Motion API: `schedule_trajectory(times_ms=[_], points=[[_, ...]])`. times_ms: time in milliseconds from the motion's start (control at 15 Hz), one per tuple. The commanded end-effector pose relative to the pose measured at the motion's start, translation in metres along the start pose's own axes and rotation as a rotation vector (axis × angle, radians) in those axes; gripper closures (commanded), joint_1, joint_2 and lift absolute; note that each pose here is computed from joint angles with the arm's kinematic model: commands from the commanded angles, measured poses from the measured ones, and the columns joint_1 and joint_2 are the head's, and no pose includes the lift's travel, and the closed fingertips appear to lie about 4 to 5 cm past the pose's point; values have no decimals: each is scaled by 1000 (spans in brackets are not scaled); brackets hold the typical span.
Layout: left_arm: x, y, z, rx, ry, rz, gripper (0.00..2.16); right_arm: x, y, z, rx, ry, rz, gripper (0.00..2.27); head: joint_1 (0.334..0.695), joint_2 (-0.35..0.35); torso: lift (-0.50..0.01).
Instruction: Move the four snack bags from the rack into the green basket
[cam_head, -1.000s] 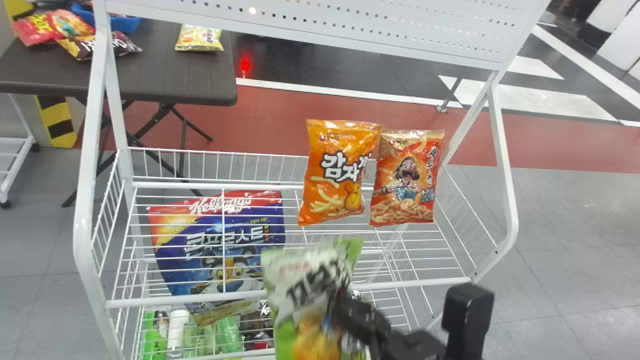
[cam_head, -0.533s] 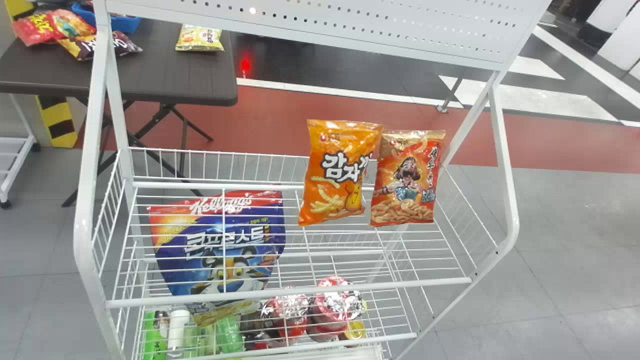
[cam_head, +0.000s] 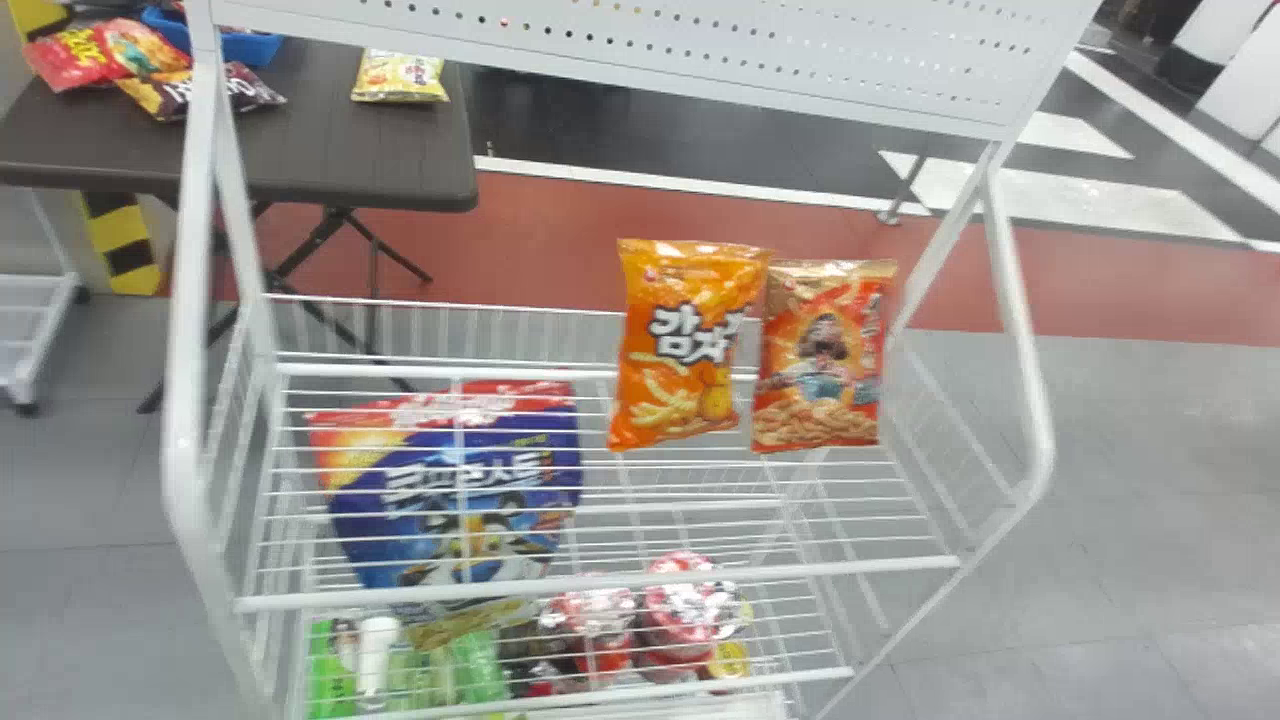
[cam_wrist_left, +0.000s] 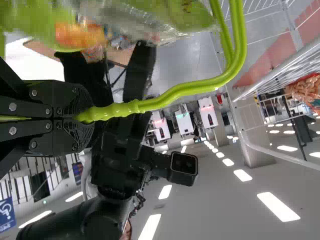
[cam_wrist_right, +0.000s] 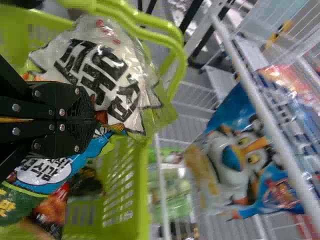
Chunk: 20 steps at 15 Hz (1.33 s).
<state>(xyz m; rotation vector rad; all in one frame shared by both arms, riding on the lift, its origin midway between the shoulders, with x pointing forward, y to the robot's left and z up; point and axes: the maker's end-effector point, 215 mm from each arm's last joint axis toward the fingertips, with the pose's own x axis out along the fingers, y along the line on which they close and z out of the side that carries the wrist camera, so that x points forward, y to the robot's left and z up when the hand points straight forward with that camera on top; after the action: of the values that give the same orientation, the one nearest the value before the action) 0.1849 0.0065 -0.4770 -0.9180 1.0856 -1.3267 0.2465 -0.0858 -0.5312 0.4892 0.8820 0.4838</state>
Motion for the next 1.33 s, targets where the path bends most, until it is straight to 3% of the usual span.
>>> schedule_trajectory(times_ms=[0,267,333,467,933,1267], points=[[1,0,-1,1,2,-1,2108,10,9,-9,-1,37,22,2010,695,-241,0],[4,0,-3,3,9,-1,2108,8,18,-61,-3,211,68,1986,695,-181,0],[4,0,-4,3,13,1,2108,6,20,-65,10,226,80,1605,695,-176,0],[6,-1,-4,5,16,-3,2108,-3,9,-54,20,195,59,-2,695,-176,0],[6,-3,-6,5,16,-5,2108,-35,-33,-10,14,67,-38,56,695,-350,0],[7,-2,-7,2,18,-5,2108,-72,-83,108,-108,-282,-174,39,695,-350,0]])
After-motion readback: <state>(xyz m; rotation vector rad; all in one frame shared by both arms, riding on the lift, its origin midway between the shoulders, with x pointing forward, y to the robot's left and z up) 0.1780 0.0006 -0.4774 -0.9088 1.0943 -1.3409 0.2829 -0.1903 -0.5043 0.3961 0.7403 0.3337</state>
